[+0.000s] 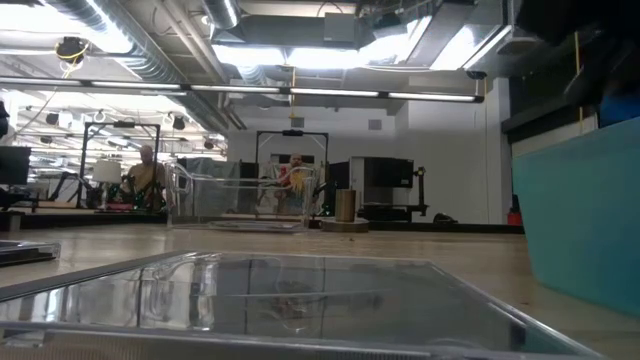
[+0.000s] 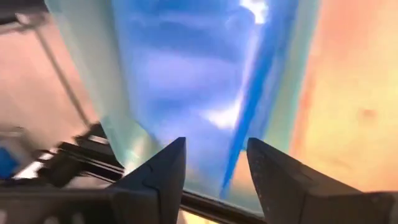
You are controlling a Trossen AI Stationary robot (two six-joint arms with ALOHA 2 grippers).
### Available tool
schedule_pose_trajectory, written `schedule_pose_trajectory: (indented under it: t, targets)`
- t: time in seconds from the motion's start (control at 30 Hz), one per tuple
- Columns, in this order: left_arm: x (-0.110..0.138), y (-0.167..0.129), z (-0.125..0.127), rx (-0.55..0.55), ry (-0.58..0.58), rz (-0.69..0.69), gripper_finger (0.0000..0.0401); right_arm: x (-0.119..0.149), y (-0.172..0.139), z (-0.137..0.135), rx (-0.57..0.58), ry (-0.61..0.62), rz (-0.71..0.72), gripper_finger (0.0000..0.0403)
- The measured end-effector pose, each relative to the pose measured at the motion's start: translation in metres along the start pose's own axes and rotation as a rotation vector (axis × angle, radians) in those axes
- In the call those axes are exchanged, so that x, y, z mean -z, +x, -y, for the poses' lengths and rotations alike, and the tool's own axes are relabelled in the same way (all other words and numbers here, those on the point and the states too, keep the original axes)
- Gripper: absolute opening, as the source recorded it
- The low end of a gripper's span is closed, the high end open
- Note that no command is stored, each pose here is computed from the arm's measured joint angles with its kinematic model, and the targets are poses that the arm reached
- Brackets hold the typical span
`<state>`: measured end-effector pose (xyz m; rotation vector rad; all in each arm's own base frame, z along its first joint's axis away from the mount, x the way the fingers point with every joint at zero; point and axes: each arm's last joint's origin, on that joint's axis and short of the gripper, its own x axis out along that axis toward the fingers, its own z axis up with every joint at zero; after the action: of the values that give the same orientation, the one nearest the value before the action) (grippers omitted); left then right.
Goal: Pick & place jewel cases by type
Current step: Put the blue cd case into the green bin, then put the left black cd case into the transparent bin
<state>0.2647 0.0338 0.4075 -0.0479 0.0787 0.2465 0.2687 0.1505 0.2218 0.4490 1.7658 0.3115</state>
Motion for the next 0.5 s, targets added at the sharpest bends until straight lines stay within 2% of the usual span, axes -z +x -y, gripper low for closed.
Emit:
schedule_pose_trajectory:
  t: [0.07,0.2,0.33,0.5]
  targets:
    - [0.000,0.000,0.000,0.000,0.000,0.000,0.0112,0.003,-0.009,-0.002,0.062,-0.019,-0.003,0.0173]
    - [0.000,0.000,0.000,0.000,0.000,0.000,0.0113,0.009,-0.043,-0.009,0.266,-0.057,0.051,0.0170]
    - [0.000,0.000,0.000,0.000,0.000,0.000,0.0115,0.008,-0.084,-0.014,0.502,-0.066,0.234,0.0169]
    - [0.001,0.000,0.001,0.029,-0.028,-0.009,0.0113,-0.001,-0.122,-0.019,0.631,-0.084,0.493,0.0169]
